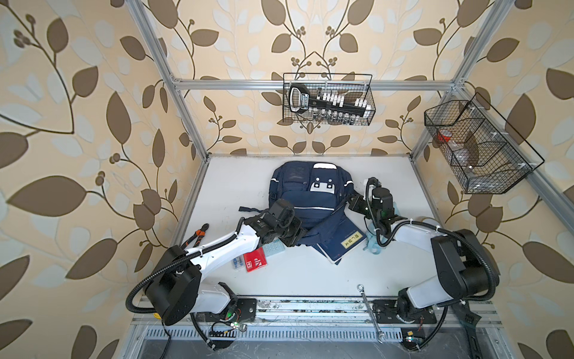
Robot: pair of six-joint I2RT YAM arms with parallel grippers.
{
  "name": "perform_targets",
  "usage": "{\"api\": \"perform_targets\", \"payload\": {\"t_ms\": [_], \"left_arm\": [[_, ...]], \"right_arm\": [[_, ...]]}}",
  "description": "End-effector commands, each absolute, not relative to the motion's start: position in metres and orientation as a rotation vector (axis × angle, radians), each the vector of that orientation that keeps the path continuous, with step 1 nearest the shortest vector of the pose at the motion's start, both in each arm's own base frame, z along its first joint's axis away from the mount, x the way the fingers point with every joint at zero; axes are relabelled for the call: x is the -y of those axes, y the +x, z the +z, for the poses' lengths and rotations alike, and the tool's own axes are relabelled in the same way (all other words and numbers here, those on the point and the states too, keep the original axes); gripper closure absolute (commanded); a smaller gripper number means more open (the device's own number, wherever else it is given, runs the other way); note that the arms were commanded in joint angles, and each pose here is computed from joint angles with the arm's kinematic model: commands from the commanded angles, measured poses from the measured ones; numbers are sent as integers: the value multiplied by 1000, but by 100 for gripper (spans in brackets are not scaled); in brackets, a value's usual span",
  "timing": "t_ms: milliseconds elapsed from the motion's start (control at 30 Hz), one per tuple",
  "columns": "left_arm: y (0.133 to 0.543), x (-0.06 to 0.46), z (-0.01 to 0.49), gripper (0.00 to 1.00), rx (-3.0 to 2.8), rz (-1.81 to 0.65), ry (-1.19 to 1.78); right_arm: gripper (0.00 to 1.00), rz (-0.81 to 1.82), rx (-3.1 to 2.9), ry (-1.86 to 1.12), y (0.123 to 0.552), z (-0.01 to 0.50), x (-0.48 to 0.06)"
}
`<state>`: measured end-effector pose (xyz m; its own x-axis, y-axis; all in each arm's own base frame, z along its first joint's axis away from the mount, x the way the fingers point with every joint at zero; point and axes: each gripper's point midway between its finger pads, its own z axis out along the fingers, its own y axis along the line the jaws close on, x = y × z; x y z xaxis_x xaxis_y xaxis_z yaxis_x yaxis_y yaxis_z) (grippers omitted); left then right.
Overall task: Pack books, pencil case, and school supplies into a backpack
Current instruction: Unzip the student bag at the center of the table.
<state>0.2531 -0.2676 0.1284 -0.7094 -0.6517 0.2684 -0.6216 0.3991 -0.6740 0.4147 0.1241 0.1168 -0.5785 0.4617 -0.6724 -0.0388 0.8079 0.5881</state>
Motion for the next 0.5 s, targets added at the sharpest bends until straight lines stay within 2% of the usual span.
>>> {"api": "perform_targets", "payload": {"t_ms": [0, 233, 267, 367, 400, 433, 467], "left_arm": [[249, 260, 130, 100, -2583, -1206, -1142], [257, 271, 122, 100, -2577, -1253, -1130], [258, 273, 122, 100, -2573, -1261, -1116], [263, 279, 125, 100, -2571, -1289, -1060], [263, 281, 126, 100, -2571, -1304, -1042], [264, 282, 128, 97, -2573, -1312, -1024], [264, 283, 128, 87, -2572, -1314, -1013]], "right_arm": [[100, 659, -2014, 292, 435, 133, -113], [100, 675, -2042, 268, 439, 132, -120], [95, 668, -2044, 263, 437, 135, -120], [56, 636, -2034, 259, 424, 154, -115], [49, 617, -2033, 263, 419, 160, -112], [43, 588, -2034, 274, 413, 168, -107], [38, 567, -2040, 283, 407, 173, -103]]}}
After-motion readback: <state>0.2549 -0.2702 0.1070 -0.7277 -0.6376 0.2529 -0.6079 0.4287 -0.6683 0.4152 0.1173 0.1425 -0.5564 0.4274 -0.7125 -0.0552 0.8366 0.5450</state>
